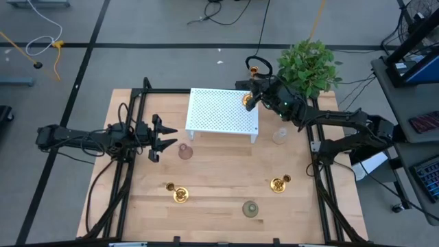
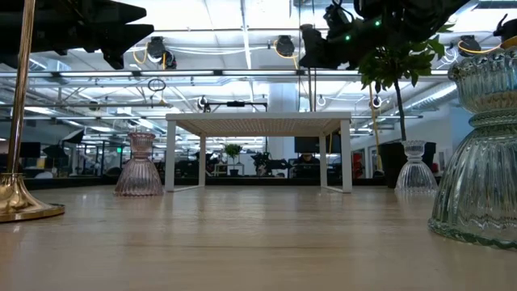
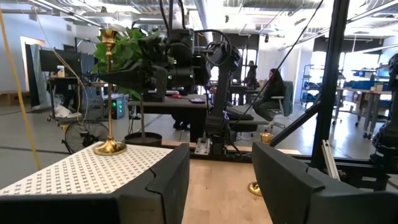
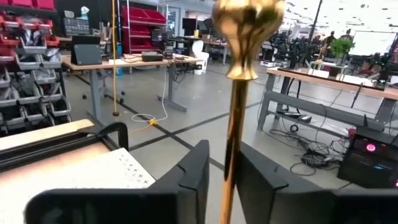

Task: Pick & Place candle stick holders
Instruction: Put the top right long gold candle holder on the shelf, then put the long gold candle holder on the shelf

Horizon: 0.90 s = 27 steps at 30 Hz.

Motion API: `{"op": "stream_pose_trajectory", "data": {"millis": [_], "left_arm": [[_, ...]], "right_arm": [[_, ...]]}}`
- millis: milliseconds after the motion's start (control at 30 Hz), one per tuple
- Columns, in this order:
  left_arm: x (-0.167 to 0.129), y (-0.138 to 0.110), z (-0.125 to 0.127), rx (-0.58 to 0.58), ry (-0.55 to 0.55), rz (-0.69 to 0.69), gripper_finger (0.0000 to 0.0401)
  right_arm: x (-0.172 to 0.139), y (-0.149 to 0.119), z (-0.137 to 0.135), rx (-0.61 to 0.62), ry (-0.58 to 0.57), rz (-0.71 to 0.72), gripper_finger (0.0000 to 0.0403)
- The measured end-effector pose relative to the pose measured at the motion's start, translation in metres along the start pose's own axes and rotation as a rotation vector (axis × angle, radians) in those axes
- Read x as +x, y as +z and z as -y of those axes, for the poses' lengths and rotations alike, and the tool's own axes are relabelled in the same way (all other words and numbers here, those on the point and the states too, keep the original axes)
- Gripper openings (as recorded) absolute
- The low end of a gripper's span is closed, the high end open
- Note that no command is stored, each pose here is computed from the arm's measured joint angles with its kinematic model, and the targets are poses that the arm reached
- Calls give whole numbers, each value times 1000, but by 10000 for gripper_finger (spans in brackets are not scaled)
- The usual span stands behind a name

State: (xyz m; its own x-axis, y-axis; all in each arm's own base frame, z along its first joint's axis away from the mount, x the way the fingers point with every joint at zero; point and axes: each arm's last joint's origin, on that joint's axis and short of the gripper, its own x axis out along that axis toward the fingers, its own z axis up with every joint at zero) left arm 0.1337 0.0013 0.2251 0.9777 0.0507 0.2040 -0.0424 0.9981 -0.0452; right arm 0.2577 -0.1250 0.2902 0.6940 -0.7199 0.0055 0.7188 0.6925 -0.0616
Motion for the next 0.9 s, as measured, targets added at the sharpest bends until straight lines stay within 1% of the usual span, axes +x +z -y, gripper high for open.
{"op": "stream_pose_trajectory", "data": {"millis": [167, 400, 600, 767, 900], "left_arm": [[0, -1, 0, 0, 0, -13, 182], [-1, -10, 0, -22, -6, -100, 182], [-1, -15, 2, 24, -101, -154, 182], [-2, -15, 5, 24, -177, -163, 182], [-3, -19, 5, 18, -206, -206, 182]], "right_arm": [[1, -1, -1, 0, 0, -1, 106], [1, -2, -1, -2, 0, -5, 144], [-3, -6, 0, -35, 6, -80, 164], [-10, -6, 3, -56, 10, -139, 179], [-16, -5, 2, -46, 21, -168, 187]]}}
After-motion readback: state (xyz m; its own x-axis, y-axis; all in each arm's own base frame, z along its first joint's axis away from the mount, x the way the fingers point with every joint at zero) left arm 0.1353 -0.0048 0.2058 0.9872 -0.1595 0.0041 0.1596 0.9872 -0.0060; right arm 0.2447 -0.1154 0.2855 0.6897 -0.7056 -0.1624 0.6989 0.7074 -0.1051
